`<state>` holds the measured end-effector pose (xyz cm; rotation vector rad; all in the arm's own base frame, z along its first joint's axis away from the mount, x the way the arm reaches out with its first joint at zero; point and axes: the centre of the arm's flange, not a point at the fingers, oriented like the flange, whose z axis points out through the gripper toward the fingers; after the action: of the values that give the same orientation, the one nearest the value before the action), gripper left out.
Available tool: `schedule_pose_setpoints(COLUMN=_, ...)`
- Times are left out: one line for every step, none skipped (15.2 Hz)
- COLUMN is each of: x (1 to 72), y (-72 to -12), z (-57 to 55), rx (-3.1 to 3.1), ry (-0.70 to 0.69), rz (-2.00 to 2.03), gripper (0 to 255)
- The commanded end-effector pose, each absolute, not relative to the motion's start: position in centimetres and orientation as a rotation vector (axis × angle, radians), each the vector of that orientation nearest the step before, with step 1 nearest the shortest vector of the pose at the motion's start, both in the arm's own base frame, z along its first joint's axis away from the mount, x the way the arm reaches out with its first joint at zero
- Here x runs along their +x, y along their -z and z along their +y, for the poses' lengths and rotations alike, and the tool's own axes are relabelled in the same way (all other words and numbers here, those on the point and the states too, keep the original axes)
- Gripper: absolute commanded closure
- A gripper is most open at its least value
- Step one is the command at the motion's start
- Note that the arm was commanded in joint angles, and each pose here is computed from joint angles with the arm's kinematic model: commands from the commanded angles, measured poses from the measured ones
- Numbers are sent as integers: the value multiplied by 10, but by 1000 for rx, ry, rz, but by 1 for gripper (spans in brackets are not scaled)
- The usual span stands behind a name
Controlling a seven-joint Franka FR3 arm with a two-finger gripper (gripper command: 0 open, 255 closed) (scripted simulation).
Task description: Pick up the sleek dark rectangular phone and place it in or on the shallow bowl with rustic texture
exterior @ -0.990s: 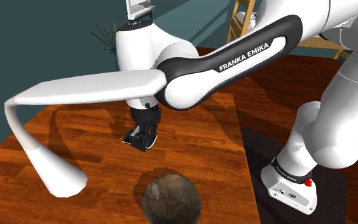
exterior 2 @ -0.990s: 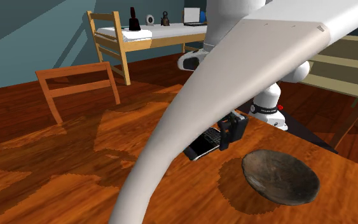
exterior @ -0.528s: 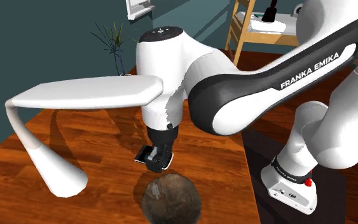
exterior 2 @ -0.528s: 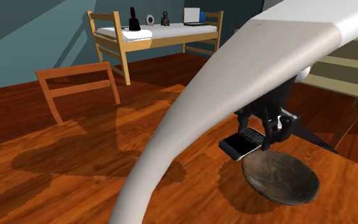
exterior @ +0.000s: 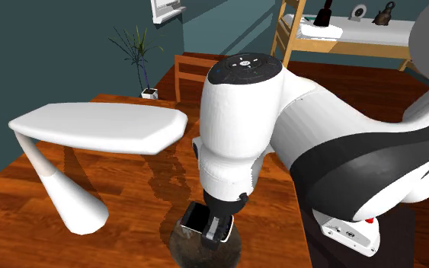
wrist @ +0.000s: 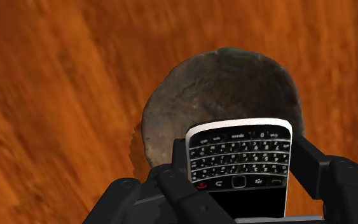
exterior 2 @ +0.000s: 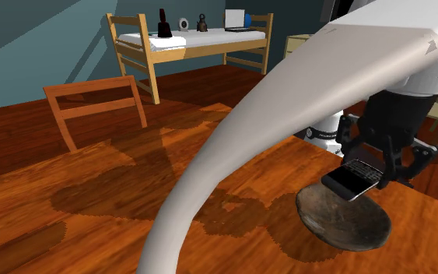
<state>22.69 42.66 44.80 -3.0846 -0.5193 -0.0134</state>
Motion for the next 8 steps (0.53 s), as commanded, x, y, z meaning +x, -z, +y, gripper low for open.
schedule_pose_setpoints(x=221, y=-440, z=427, rx=-3085, ry=13, rz=-518, gripper=255)
schedule_pose_setpoints(x=221, y=-435, z=427, rx=-3085, ry=13, rz=-518, gripper=255)
schedule_pose_setpoints(x=221, y=-430, z=427, rx=-3085, ry=13, rz=-518, gripper=255)
schedule_pose_setpoints(x=221, y=-424, z=427, rx=-3085, ry=13, rz=-518, gripper=255)
schedule_pose_setpoints(x=221, y=-419, z=427, rx=-3085, ry=13, rz=-518, gripper=255)
schedule_pose_setpoints(x=221, y=-414, z=427, rx=-3085, ry=13, rz=-518, gripper=255)
schedule_pose_setpoints(x=221, y=-409, z=427, rx=-3085, ry=13, rz=-518, gripper=255)
schedule_pose_setpoints(x=221, y=-403, z=427, rx=-3085, ry=13, rz=-518, gripper=255)
